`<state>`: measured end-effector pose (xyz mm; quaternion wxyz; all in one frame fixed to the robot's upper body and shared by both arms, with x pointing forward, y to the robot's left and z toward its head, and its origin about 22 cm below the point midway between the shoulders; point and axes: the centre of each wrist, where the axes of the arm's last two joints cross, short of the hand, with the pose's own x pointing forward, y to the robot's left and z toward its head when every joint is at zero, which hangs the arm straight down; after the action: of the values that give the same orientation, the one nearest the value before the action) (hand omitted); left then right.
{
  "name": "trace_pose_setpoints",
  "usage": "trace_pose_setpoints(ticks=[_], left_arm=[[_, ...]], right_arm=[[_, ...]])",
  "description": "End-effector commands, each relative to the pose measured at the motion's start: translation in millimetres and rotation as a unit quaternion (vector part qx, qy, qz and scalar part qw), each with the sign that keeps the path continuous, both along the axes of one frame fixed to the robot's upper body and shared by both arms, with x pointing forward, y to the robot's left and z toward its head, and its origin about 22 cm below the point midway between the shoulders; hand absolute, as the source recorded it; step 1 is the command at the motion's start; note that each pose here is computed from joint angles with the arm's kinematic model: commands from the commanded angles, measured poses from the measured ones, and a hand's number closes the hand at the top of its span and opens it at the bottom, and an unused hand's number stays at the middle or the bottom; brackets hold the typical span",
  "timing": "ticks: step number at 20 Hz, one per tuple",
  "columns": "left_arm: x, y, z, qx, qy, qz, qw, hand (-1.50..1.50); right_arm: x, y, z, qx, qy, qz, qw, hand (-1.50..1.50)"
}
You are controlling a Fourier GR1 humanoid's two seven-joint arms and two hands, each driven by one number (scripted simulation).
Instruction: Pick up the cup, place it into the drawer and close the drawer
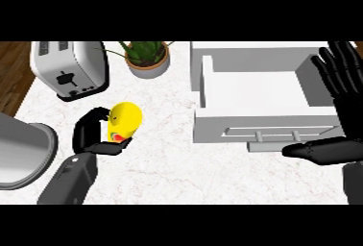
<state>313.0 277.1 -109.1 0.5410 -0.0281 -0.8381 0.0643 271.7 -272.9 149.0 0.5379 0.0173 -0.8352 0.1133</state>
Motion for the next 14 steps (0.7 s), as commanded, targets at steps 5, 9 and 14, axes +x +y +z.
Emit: trace_pose_setpoints(ticks=[5,9,14], left_arm=[[66.6,-47.9,81.3,0.009,-0.095,-0.059,0.9937,1.50],[82.4,-87.2,126.2,0.015,-0.102,-0.106,0.9890,1.50],[95.5,-137.0,192.4,0.031,-0.104,-0.127,0.9859,1.50]], right_arm=[[-13.6,-6.8,-3.2,0.001,0.010,-0.010,1.000,-1.50],[4.2,-0.8,0.5,-0.005,0.005,-0.022,1.000,-1.50],[-0.4,6.9,3.3,-0.005,0.007,-0.018,1.000,-1.50]])
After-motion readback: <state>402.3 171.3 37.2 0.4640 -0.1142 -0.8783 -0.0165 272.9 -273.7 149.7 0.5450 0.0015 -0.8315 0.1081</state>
